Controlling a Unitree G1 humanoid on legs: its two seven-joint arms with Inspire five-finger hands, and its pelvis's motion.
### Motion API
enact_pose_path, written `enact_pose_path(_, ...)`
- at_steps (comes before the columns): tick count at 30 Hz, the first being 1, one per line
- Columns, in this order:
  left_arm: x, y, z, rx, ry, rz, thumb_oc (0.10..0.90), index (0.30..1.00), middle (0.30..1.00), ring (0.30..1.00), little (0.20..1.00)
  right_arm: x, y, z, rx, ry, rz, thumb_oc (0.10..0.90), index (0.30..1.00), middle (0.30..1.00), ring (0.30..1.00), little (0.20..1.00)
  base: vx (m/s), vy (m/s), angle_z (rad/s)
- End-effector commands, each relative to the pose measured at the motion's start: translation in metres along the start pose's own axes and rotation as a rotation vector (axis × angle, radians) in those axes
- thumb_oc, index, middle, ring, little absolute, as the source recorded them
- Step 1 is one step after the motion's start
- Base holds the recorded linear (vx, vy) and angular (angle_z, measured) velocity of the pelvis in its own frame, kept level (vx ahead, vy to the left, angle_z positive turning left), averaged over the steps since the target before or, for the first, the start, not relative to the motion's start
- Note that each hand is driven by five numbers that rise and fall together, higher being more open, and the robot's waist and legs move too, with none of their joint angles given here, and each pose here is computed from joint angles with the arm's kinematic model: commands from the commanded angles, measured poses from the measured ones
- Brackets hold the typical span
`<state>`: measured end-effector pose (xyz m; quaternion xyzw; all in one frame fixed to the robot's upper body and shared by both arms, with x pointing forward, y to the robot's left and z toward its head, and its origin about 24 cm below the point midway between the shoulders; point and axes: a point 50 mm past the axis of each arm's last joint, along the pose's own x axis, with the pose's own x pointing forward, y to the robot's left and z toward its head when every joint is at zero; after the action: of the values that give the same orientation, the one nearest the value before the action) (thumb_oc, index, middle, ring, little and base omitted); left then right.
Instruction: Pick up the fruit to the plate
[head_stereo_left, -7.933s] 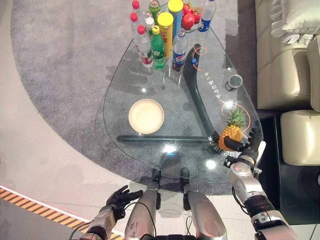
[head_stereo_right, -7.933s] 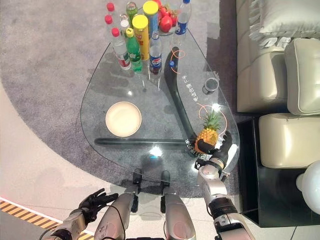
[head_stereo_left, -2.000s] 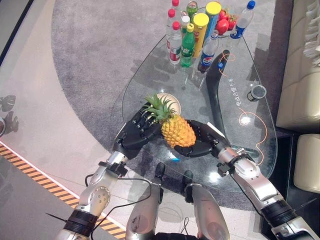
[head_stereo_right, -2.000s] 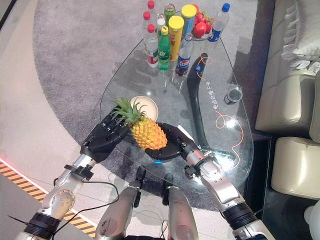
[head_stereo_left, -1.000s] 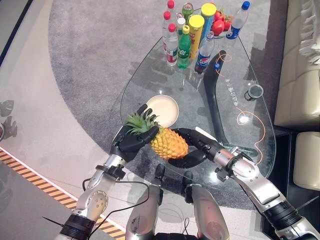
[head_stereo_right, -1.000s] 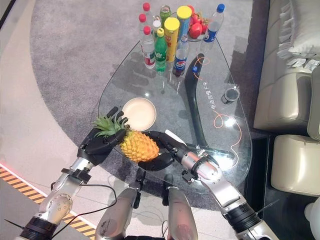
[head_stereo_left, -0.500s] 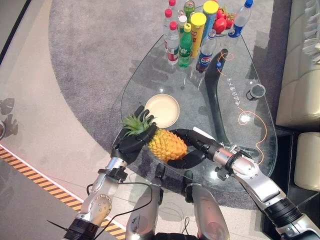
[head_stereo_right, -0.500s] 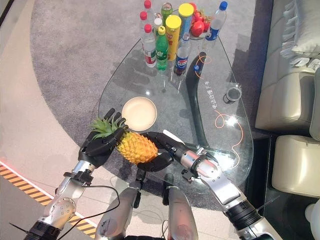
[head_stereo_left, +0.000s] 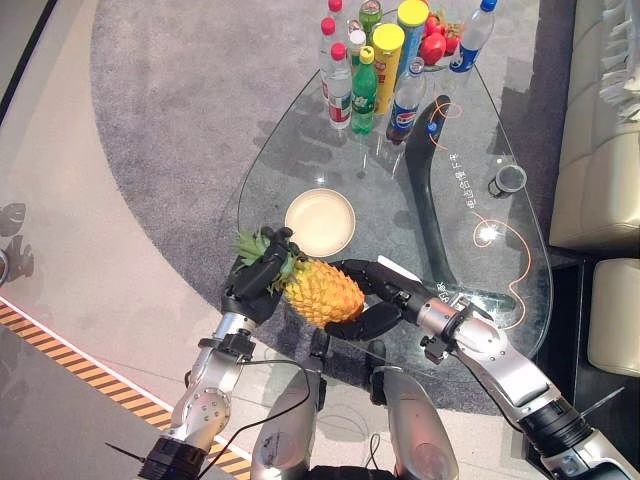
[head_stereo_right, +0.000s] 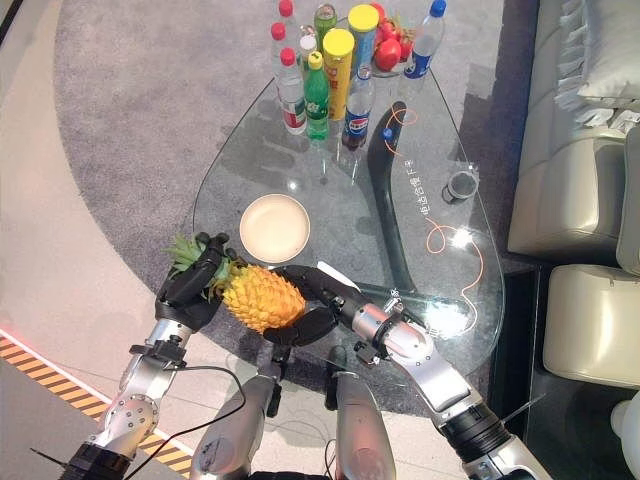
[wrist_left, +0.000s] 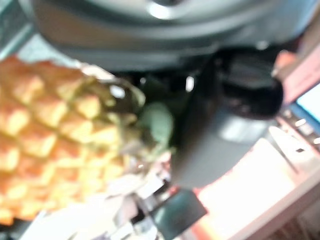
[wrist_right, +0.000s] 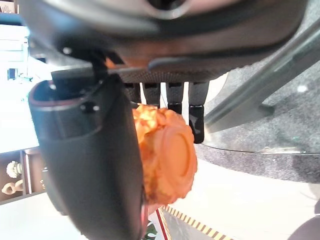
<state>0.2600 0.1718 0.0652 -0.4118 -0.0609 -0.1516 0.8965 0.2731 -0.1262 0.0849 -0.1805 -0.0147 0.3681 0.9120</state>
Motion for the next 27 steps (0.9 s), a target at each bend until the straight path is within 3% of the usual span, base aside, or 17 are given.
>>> enact_pose_path(1,0.018,-0.054,0.009,-0.036,-0.098,-0.322,0.1,0.3,0.3,0.3,0.2,0.011,0.05,0.079,-0.028,-0.448,0.265,0.1,0.3,0.3,0.3,0.2,0.0,0.0,0.0)
enact_pose_path(14,0.018,-0.053,0.01,-0.023,-0.113,-0.321,0.1,0.3,0.3,0.3,0.2,0.013,0.045,0.072,-0.01,-0.401,0.187,0.1,0.3,0.3,0.3,0.2,0.0,0.0,0.0)
enact_pose_path(15,0.019,-0.053,0.011,-0.022,-0.116,-0.323,0.1,0.3,0.3,0.3,0.2,0.014,0.045,0.07,-0.008,-0.391,0.174,0.342,0.507,0.507,0.507,0.442,0.0,0.0,0.0)
enact_pose_path(16,0.019,-0.053,0.01,-0.019,-0.119,-0.321,0.1,0.3,0.3,0.3,0.2,0.014,0.044,0.068,-0.007,-0.383,0.158,0.8,0.9,0.9,0.9,0.9,0.0,0.0,0.0)
enact_pose_path(27,0.019,-0.052,0.013,-0.006,-0.135,-0.317,0.1,0.3,0.3,0.3,0.2,0.015,0.04,0.063,-0.02,-0.343,0.118,0.8,0.9,0.9,0.9,0.9,0.0,0.0,0.0)
